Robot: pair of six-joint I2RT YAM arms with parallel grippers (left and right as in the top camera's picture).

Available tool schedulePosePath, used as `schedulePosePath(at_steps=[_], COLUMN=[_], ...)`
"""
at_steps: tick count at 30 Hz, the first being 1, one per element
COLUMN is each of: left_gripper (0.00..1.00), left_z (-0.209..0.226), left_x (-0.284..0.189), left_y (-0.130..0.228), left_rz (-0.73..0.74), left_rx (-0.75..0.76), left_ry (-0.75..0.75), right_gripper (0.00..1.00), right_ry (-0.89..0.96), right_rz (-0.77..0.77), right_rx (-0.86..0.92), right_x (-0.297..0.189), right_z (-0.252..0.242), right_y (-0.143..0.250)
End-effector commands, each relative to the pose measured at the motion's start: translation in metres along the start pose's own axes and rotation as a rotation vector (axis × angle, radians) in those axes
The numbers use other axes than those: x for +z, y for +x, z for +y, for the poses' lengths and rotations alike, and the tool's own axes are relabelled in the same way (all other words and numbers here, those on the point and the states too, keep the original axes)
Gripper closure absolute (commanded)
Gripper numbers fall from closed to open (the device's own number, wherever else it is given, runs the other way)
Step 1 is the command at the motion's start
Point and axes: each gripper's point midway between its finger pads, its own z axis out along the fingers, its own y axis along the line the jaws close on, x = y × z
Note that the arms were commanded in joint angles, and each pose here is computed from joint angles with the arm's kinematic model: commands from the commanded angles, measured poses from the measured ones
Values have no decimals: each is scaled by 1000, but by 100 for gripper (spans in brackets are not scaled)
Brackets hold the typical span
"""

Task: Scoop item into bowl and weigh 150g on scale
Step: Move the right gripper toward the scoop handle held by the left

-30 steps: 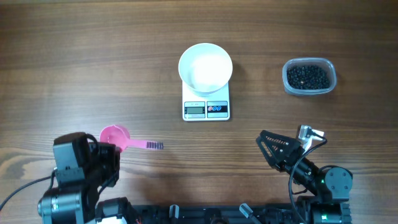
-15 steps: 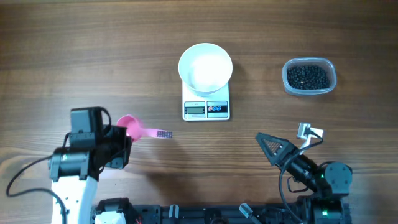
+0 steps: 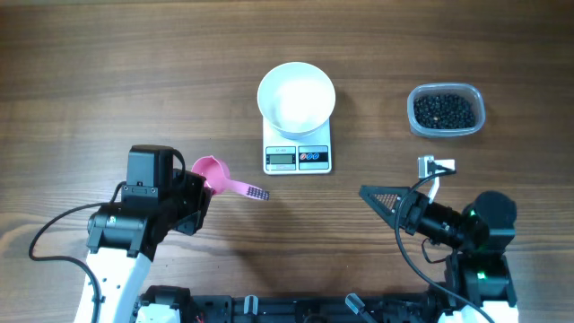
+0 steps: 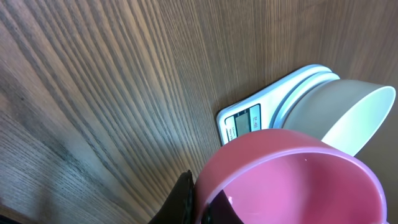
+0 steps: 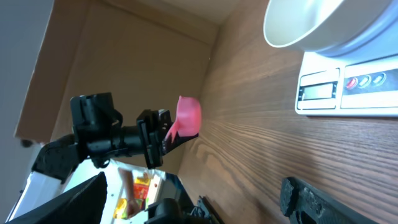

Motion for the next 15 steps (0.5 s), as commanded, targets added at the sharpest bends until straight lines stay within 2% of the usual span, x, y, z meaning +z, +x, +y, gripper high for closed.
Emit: schedulePosePath(at_steps=[1, 8, 15], left_gripper=[96, 96, 96], left_z=[1, 1, 1], left_x=[2, 2, 2], left_y=[4, 4, 4], left_rz=[14, 17, 17], left_rx=[-10, -10, -9], left_ry=[-4, -4, -4], right_gripper=[8, 8, 8], right_ry=[-35, -17, 215], right_rz=[28, 10, -34], right_rx=[-73, -96, -132], right_x=[1, 0, -4], right_z=[20, 33, -11], right_y=[-6, -18, -18])
